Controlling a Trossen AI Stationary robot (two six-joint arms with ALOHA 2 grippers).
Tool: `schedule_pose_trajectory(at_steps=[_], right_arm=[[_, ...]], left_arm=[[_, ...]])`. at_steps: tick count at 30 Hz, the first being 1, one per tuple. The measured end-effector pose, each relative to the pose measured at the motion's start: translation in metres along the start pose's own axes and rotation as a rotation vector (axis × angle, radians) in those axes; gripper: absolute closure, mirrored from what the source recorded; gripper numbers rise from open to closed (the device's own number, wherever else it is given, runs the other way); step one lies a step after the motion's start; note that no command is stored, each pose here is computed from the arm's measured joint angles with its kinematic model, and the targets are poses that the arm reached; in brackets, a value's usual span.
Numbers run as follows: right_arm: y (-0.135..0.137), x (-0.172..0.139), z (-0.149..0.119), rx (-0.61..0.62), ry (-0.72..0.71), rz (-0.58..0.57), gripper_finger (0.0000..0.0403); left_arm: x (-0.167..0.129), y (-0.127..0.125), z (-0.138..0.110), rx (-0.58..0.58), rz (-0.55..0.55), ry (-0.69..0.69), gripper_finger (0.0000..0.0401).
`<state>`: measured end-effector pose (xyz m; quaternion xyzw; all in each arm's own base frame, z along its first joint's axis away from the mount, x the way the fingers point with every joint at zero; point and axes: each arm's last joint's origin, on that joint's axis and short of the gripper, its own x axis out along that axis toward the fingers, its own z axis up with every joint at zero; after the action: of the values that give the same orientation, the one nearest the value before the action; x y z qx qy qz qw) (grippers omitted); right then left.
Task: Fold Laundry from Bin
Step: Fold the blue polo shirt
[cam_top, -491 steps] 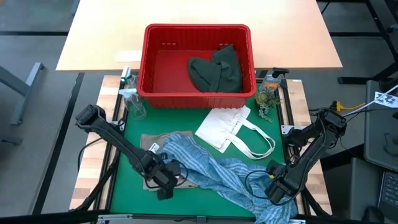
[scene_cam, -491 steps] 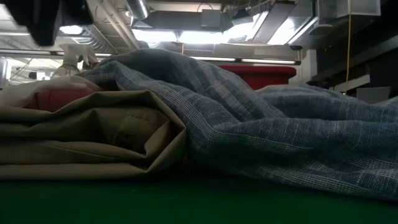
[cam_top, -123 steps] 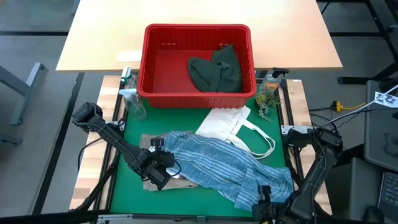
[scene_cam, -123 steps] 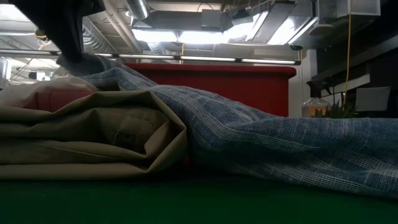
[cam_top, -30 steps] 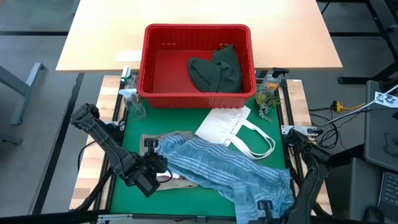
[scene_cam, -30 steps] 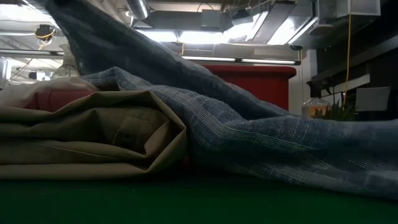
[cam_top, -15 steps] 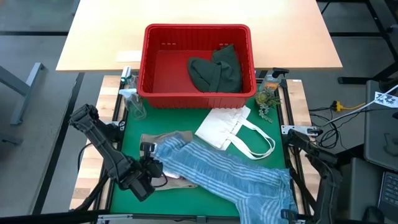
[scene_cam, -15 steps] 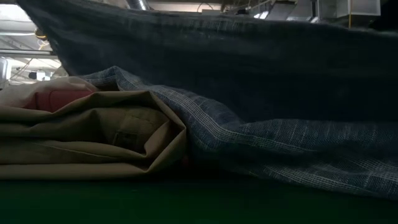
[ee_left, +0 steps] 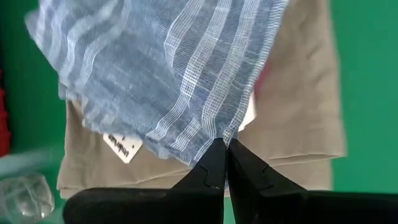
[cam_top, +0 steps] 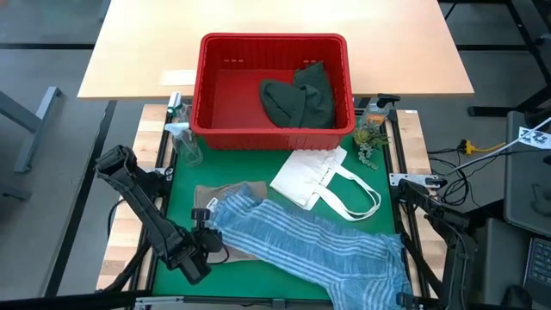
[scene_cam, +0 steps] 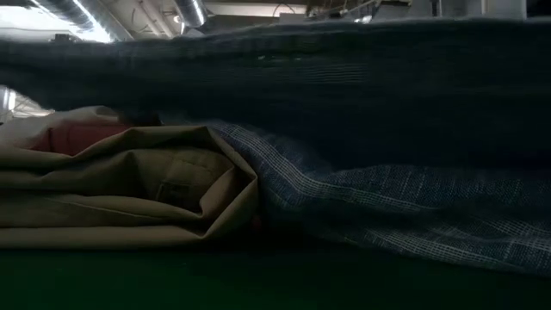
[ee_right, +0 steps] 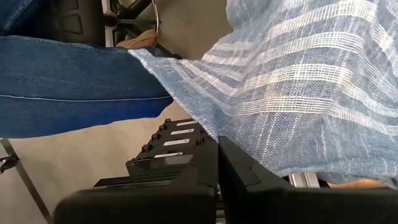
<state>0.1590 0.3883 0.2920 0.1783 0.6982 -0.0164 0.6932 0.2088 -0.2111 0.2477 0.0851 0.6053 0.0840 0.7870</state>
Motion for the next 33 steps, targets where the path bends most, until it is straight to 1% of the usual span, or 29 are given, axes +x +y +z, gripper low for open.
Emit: schedule_pose_trajectory(at_steps=[4,7,10,16,21,24,28,33], right_arm=[[0.0,0.0,0.0,-0.001,0.0,0.001,0.0403],[0.0,0.0,0.0,-0.001,0.008,0.002,0.0403],[0.0,0.0,0.0,-0.001,0.017,0.003,0.0403],[0.0,0.0,-0.001,-0.002,0.027,0.003,0.0403],[0.0,0.0,-0.001,-0.003,0.027,0.003,0.0403],[0.0,0.0,-0.001,-0.004,0.027,0.003,0.0403],[0.0,0.0,-0.001,-0.004,0.027,0.003,0.0402],[0.0,0.0,-0.001,-0.003,0.027,0.0,0.0394]], left_arm=[[0.015,0.001,-0.008,-0.027,0.024,0.032,0.0393],[0.024,-0.002,-0.01,-0.061,0.005,0.02,0.0388],[0.028,-0.004,-0.01,-0.069,-0.013,0.005,0.038],[0.028,-0.004,-0.007,-0.133,-0.019,-0.01,0.0342],[0.022,-0.002,-0.002,-0.124,-0.052,0.017,0.0317],[0.015,-0.001,0.0,-0.092,-0.05,0.02,0.0311],[0.007,0.002,0.006,-0.097,-0.045,0.009,0.0313],[0.007,0.011,0.016,-0.109,0.032,-0.073,0.032]])
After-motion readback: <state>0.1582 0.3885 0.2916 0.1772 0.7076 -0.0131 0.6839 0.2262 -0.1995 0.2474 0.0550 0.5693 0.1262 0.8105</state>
